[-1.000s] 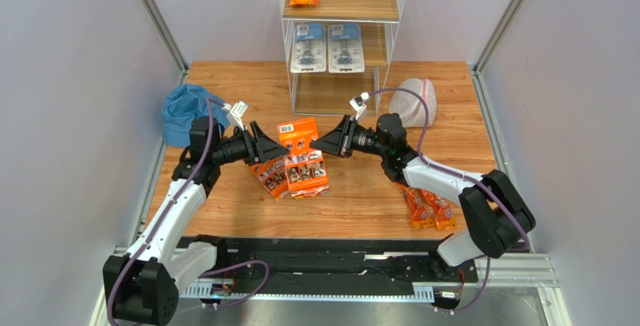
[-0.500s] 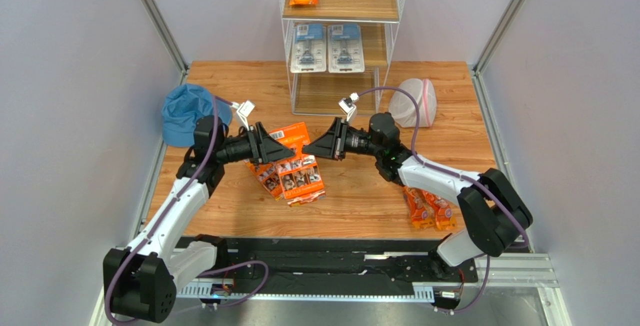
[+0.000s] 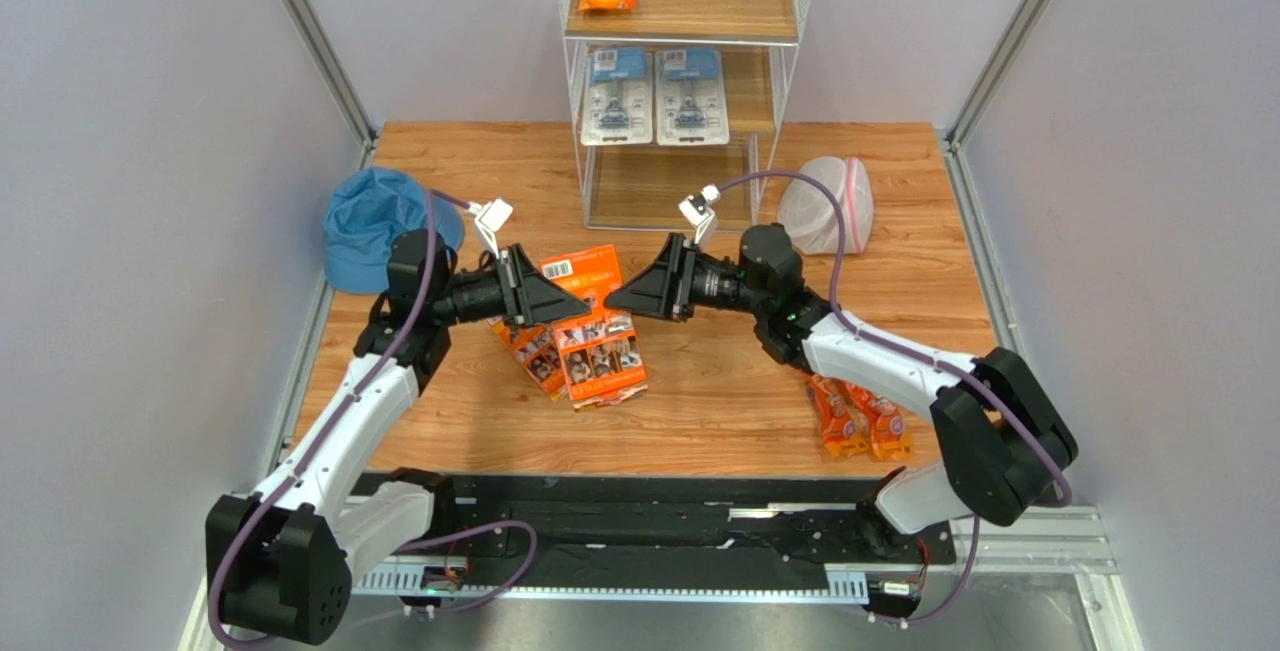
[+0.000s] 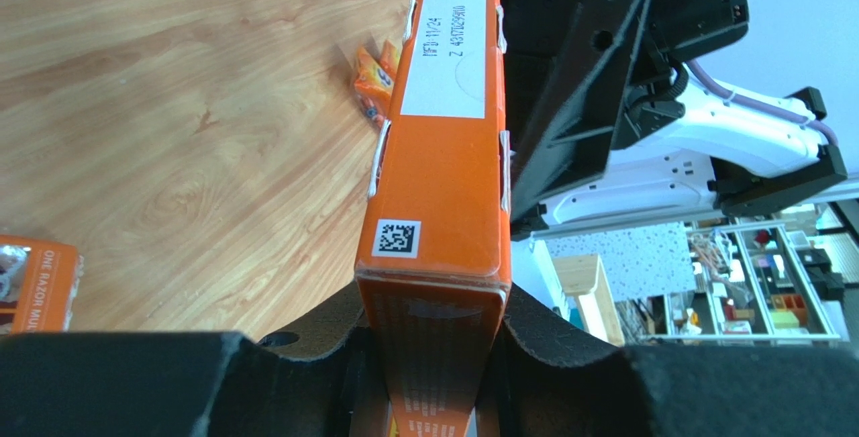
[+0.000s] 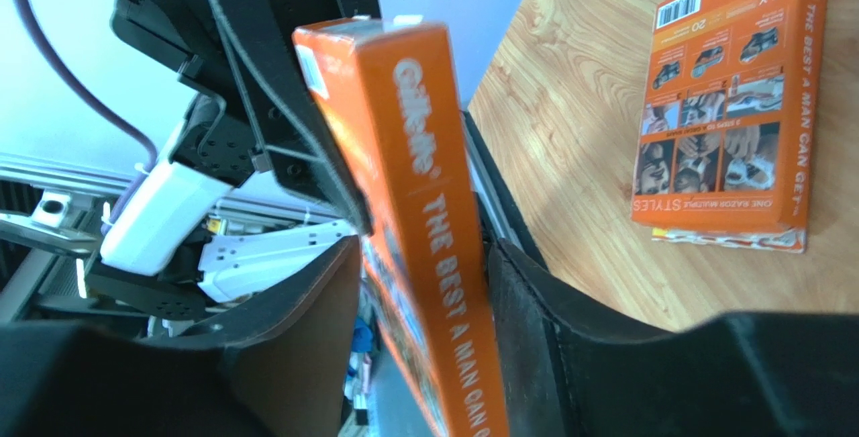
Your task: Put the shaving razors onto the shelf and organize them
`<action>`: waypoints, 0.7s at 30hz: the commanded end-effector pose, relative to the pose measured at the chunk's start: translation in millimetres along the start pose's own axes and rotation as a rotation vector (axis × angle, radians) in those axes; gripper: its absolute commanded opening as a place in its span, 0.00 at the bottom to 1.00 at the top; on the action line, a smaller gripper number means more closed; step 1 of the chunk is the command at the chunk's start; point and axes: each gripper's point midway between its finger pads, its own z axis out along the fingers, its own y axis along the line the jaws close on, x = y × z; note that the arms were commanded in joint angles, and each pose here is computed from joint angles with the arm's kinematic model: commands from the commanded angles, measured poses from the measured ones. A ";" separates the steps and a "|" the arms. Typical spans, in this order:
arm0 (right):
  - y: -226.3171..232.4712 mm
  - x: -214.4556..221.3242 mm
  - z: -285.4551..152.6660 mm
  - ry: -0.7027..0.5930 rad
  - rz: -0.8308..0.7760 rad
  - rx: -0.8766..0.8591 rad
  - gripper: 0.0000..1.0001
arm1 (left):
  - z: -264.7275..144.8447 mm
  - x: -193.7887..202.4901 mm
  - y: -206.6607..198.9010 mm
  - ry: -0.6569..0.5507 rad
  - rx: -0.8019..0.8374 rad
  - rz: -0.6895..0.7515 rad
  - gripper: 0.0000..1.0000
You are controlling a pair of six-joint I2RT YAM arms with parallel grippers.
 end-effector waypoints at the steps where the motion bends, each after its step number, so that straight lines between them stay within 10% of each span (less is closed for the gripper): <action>1: 23.5 -9.1 -16.1 -0.089 -0.058 -0.014 0.68 | 0.6 -19.7 -14.5 -0.054 0.033 0.097 0.00; 21: 18.8 29.1 -56.4 -0.153 -0.007 -0.026 0.87 | 5.2 -41.9 -45.5 -0.080 0.166 0.080 0.00</action>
